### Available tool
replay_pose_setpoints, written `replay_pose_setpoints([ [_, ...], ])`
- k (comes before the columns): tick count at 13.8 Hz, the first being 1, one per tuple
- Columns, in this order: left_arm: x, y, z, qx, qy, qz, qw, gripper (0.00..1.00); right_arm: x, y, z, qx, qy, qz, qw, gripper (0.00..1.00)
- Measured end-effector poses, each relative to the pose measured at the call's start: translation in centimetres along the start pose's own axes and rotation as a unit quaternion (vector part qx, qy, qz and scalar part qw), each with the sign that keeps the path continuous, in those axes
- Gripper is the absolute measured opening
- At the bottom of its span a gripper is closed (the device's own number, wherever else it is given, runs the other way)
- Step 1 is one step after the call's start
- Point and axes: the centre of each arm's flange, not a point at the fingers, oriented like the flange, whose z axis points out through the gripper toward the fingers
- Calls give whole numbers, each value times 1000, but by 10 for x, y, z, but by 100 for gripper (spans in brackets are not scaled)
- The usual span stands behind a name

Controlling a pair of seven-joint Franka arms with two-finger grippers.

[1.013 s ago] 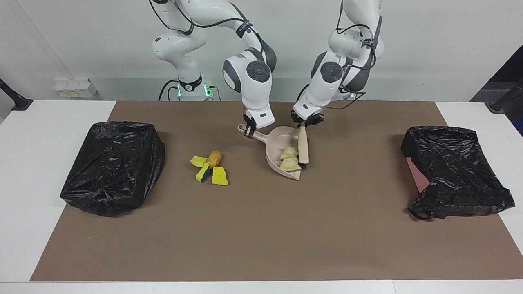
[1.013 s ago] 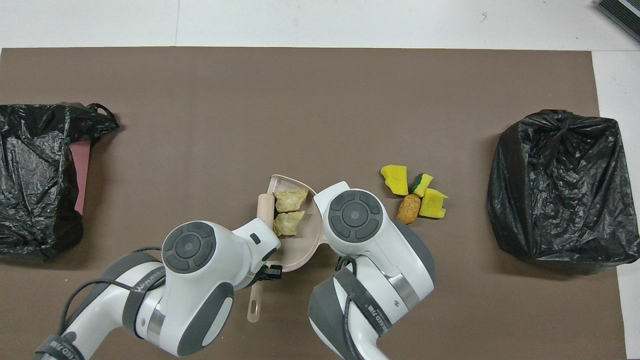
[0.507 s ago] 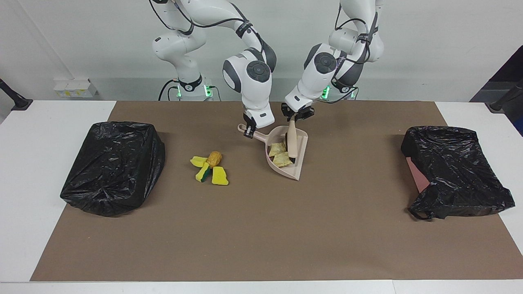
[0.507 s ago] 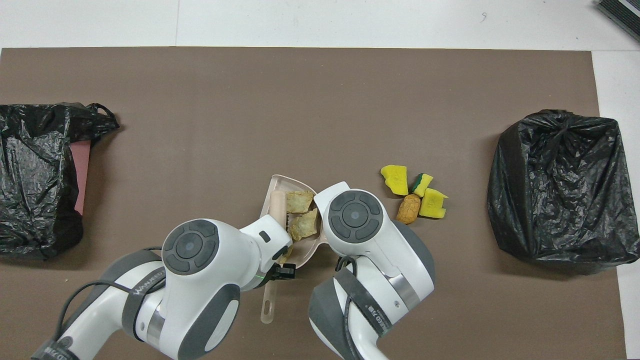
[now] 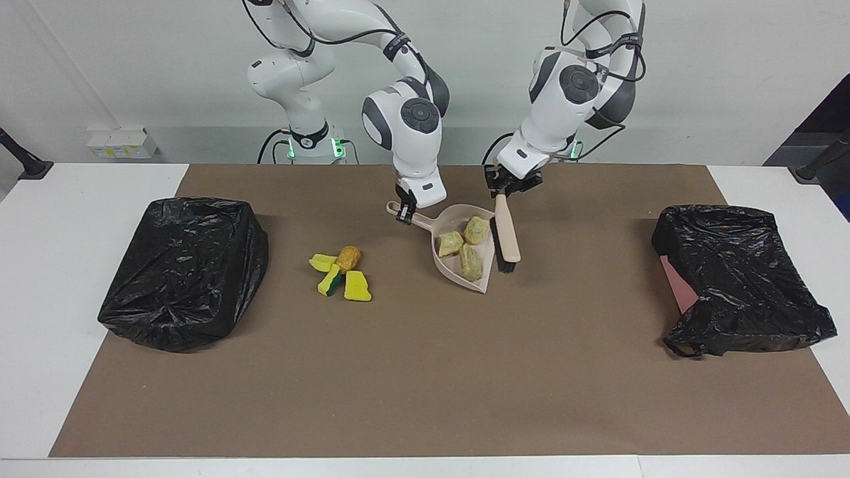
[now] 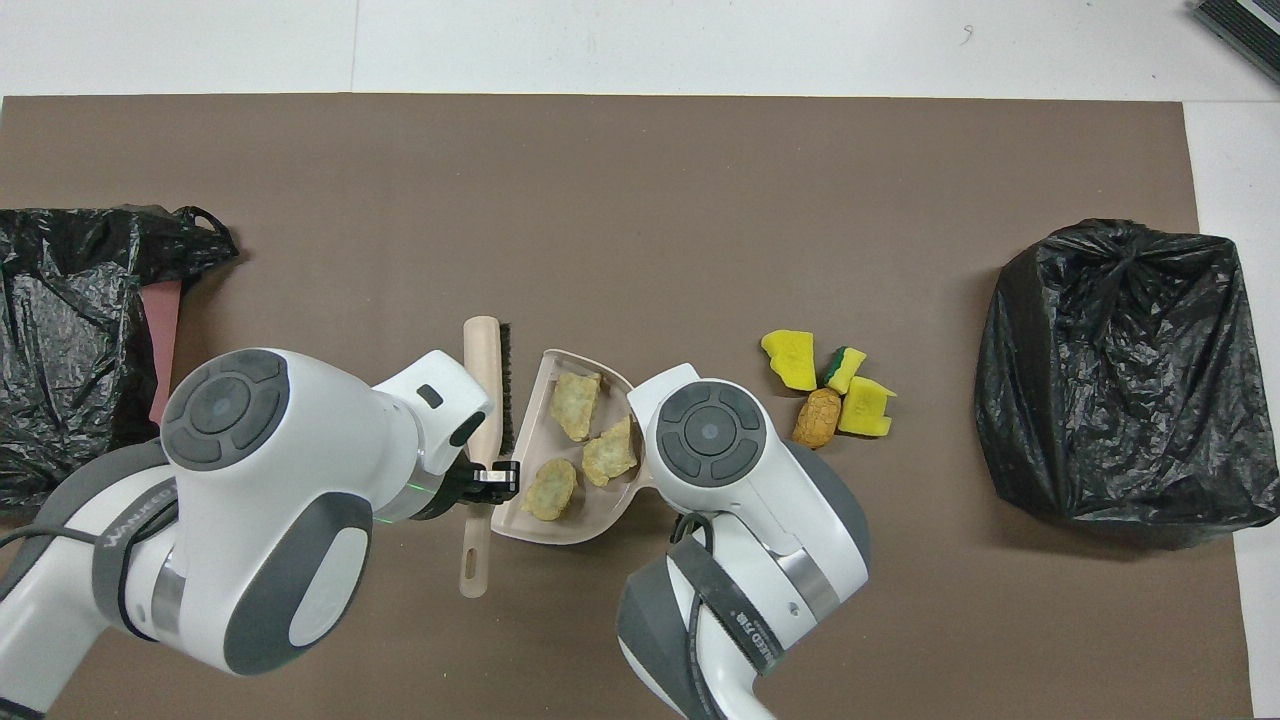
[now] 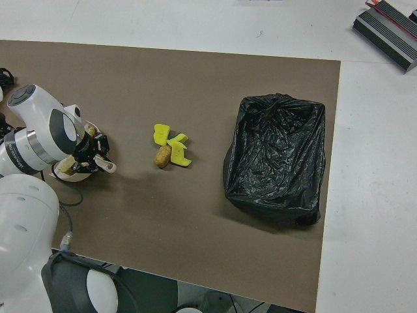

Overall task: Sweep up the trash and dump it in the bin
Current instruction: 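Sweep the pale chunks into the dustpan with the left gripper's brush, then carry the dustpan to the bag nearest the right gripper and tip it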

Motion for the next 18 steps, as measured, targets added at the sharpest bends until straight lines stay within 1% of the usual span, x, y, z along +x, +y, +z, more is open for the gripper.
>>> replay_pose_setpoints([
  [3, 11, -24, -5, 6, 5, -21, 1000, 26, -1, 1, -2, -1, 1, 1, 1000, 32],
  [5, 13, -32, -3, 8, 3, -29, 1000, 26, -12, 7, -14, -2, 5, 11, 1000, 32],
  [8, 9, -37, 7, 10, 10, -30, 999, 26, -60, 34, -62, -9, 25, 55, 998, 32],
  [10, 0, -40, 15, 12, 10, -29, 999, 26, -100, 50, -94, -17, 39, 77, 996, 32],
  [12, -11, -34, 28, 16, 10, -25, 999, 26, -149, 70, -121, -27, 47, 100, 993, 32],
  [14, -28, -14, 54, 25, 6, -20, 999, 26, -208, 92, -141, -39, 43, 120, 991, 32],
  [15, -39, -3, 67, 30, 2, -16, 999, 26, -238, 101, -148, -38, 40, 128, 990, 32],
  [18, -69, 26, 94, 43, -7, -17, 999, 26, -328, 134, -154, -39, 30, 137, 989, 32],
])
